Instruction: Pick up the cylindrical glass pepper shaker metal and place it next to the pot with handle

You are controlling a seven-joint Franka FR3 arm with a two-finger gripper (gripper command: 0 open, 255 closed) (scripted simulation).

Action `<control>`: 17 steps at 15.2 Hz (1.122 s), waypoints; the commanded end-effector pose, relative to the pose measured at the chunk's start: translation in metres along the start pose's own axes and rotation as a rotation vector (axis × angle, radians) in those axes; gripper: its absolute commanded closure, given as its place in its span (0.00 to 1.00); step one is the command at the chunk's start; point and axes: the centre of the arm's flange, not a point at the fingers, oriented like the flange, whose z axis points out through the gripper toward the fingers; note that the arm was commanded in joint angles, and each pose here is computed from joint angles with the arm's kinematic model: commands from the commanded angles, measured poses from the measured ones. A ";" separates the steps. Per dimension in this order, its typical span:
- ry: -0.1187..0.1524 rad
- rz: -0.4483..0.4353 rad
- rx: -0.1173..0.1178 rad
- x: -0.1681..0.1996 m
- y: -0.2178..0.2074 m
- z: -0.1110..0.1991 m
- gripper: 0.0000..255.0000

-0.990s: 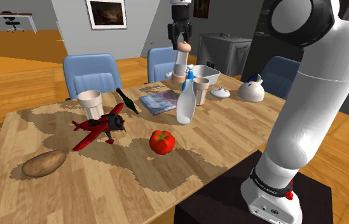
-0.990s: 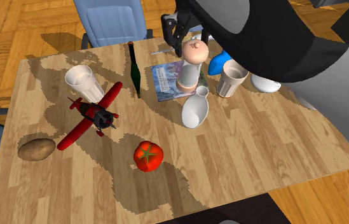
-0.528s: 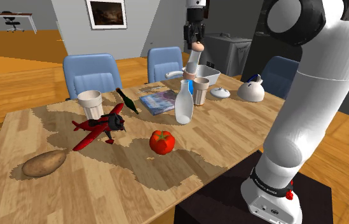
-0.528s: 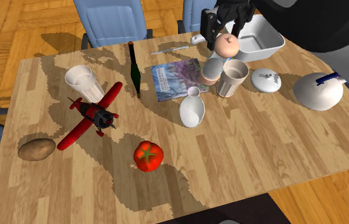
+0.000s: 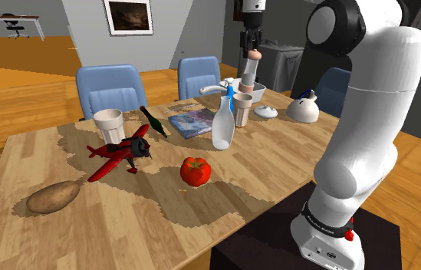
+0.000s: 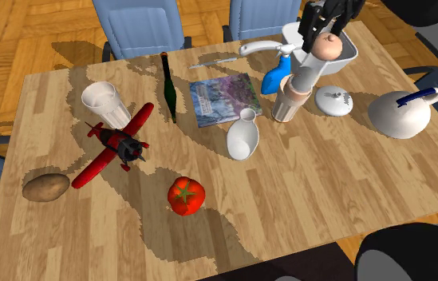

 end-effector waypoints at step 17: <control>0.000 -0.002 0.000 -0.018 0.137 0.047 1.00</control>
